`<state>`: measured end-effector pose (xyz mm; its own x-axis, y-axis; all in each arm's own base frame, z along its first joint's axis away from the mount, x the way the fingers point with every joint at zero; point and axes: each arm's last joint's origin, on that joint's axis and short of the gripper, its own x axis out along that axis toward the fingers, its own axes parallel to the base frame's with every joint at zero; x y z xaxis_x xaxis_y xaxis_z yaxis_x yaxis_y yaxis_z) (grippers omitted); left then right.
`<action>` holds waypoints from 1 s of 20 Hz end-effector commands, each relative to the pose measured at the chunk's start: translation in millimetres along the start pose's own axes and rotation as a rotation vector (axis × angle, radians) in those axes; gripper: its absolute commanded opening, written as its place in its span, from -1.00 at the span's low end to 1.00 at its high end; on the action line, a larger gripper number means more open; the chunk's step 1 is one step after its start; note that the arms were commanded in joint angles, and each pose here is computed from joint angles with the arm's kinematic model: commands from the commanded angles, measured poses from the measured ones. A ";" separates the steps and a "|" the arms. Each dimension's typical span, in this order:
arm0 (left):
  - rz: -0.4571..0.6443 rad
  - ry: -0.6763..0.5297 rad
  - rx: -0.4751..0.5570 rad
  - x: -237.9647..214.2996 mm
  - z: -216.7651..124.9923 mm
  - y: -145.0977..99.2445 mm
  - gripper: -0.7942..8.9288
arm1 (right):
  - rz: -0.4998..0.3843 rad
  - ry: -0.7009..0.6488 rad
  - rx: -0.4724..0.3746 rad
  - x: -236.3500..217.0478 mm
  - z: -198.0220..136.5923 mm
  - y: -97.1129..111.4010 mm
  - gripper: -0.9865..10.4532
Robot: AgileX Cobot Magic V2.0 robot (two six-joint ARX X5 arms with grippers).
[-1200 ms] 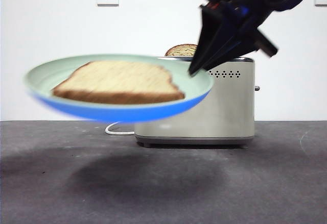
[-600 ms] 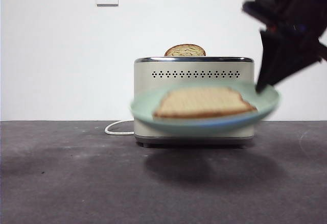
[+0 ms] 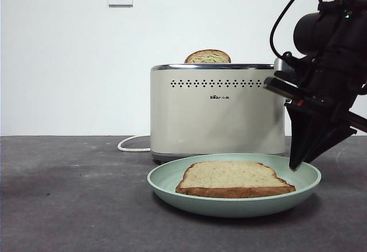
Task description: Take the bread from the toaster,put the bread on the plate,put the plate on the table
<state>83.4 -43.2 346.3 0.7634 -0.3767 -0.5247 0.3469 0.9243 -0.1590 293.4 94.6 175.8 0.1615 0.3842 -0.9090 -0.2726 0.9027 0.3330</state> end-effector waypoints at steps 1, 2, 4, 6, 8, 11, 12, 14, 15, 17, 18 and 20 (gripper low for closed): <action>-0.003 -0.009 0.013 -0.8 0.6 -0.1 -0.85 | 0.005 0.019 -0.004 9.0 2.0 -2.3 -0.85; -0.003 -0.009 0.013 -0.8 0.6 -0.1 -0.85 | 0.002 0.025 -0.002 11.7 2.1 -3.3 -0.85; -0.004 -0.009 0.013 -0.8 0.7 -0.1 -0.85 | 0.002 0.020 -0.006 12.7 2.9 -3.5 -0.74; -0.003 -0.009 0.013 -0.8 0.6 -0.1 -0.85 | 0.004 0.003 -0.012 11.7 4.3 -3.0 -0.33; -0.003 -0.009 0.014 -0.8 0.6 -0.1 -0.85 | 0.012 -0.006 -0.017 8.4 4.3 -1.7 -0.07; -0.003 -0.009 0.014 -0.8 0.7 -0.1 -0.85 | 0.016 -0.066 -0.056 -14.4 2.6 6.1 -0.04; -0.003 -0.009 0.014 -0.8 0.7 -0.1 -0.85 | 0.018 -0.100 -0.068 -29.5 -0.2 11.1 -0.04; -0.003 -0.009 0.015 -0.8 0.7 -0.1 -0.85 | 0.022 -0.147 -0.113 -60.0 -11.4 21.6 -0.05; -0.003 -0.009 0.015 -0.8 0.7 -0.1 -0.85 | 0.023 -0.160 -0.146 -73.8 -19.2 28.0 -0.06; -0.003 -0.009 0.015 -0.7 0.7 -0.1 -0.85 | 0.038 -0.192 -0.197 -102.5 -39.8 45.0 -0.06; -0.003 -0.010 0.015 -0.8 0.7 -0.1 -0.85 | 0.048 -0.213 -0.226 -115.8 -50.9 53.1 -0.06; -0.003 -0.010 0.015 -0.7 0.8 -0.1 -0.85 | 0.078 -0.262 -0.294 -139.0 -73.7 69.6 -0.07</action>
<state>83.4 -43.2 346.3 0.7635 -0.3764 -0.5247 0.3466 0.9245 -0.1588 182.8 89.7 306.2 0.3535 0.5166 -0.7798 -0.5384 0.7941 0.2820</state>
